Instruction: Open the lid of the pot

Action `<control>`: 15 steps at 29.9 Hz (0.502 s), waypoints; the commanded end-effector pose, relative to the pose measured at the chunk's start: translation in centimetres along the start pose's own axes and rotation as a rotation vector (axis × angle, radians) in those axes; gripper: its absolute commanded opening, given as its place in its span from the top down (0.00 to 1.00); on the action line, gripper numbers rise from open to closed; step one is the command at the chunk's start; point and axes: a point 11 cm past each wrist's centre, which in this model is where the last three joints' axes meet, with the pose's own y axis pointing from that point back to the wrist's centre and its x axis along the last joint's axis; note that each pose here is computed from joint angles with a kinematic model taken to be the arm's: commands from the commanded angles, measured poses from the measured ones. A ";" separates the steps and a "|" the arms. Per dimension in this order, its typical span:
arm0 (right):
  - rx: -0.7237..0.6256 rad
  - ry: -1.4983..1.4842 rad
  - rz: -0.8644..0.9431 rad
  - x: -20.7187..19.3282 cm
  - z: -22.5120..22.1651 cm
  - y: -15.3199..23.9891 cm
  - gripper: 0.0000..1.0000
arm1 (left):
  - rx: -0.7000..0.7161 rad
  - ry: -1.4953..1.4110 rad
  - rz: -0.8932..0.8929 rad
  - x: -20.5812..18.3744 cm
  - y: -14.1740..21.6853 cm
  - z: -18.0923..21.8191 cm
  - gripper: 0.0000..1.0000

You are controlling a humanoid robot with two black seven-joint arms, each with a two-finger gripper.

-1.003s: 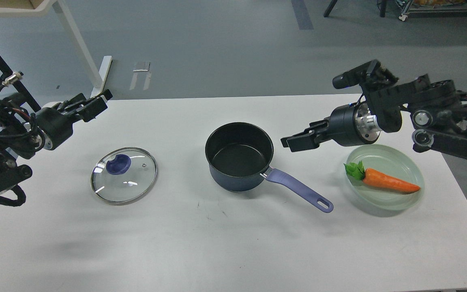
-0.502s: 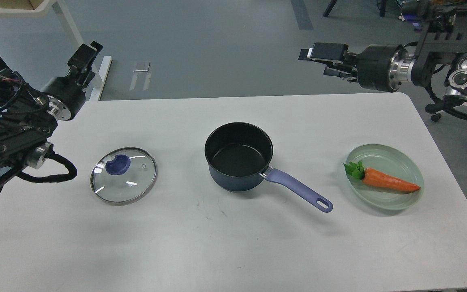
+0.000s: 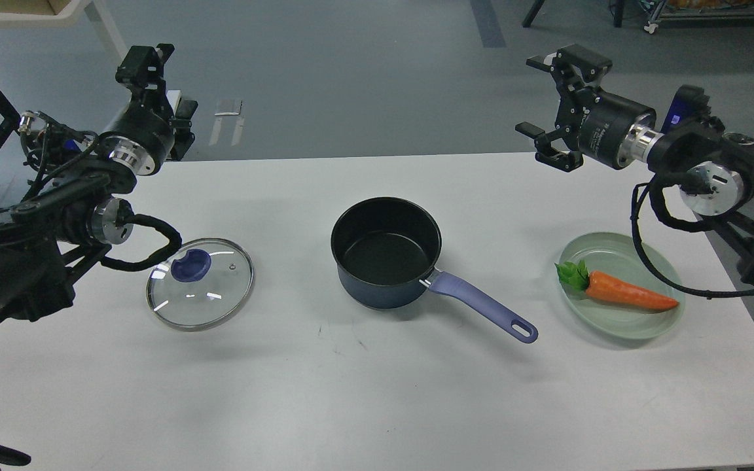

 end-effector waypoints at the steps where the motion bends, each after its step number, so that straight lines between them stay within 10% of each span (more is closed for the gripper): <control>1: 0.100 -0.201 0.049 0.9 1.5 -0.4 0.00 | -0.006 0.072 -0.009 -0.4 -0.1 0.0 0.01; 15: 0.384 -0.617 0.074 -0.2 1.4 -2.7 0.00 | -0.009 0.340 0.035 -1.7 0.0 -1.9 0.01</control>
